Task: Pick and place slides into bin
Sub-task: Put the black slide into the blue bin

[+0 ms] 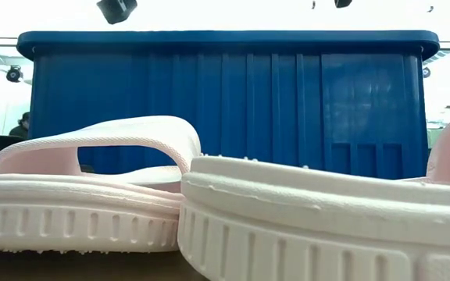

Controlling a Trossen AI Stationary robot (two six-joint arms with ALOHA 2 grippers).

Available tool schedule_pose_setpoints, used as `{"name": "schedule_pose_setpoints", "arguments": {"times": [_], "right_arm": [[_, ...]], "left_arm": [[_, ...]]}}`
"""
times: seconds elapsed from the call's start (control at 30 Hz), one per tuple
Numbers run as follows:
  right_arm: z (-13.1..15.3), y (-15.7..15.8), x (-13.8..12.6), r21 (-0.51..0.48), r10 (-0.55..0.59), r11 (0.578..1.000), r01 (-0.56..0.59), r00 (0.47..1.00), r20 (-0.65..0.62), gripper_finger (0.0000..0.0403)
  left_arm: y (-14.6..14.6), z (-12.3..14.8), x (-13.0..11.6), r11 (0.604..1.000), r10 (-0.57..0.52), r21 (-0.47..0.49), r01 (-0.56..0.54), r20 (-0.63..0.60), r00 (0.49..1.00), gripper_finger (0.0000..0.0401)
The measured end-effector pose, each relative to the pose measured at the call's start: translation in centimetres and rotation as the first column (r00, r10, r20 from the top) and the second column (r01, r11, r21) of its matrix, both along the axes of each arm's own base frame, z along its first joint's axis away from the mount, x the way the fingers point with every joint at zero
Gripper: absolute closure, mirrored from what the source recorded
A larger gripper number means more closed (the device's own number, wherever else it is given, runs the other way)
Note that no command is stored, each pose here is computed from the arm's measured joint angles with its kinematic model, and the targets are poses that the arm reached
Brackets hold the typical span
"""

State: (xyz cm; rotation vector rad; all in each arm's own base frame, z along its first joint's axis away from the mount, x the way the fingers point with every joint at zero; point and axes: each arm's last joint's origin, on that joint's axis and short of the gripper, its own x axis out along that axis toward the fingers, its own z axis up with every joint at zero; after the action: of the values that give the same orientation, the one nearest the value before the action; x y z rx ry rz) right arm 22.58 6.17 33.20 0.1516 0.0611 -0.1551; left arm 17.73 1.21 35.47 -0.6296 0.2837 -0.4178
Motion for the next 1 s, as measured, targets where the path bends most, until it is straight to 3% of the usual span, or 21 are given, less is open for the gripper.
{"name": "schedule_pose_setpoints", "arguments": {"times": [0.43, 0.7, 1.0], "right_arm": [[0.0, 0.0, 0.0, -0.007, 0.0, 1.0, 0.0, 1.0, -0.001, 0.0334], [0.0, 0.0, 0.0, -0.008, 0.0, 1.0, 0.0, 1.0, -0.002, 0.0326], [-0.2, 0.0, 0.0, -0.014, 0.0, 1.0, 0.0, 1.0, -0.022, 0.0333]], "left_arm": [[-1.4, -1.0, 0.4, 0.993, -0.068, -0.108, 0.049, -0.183, 0.981, 0.0203], [-3.1, -0.7, -0.8, 0.979, -0.15, -0.182, 0.09, -0.355, 0.923, 0.0203], [-3.7, -0.8, -1.4, 0.979, -0.138, -0.197, 0.049, -0.465, 0.874, 0.0203]]}}
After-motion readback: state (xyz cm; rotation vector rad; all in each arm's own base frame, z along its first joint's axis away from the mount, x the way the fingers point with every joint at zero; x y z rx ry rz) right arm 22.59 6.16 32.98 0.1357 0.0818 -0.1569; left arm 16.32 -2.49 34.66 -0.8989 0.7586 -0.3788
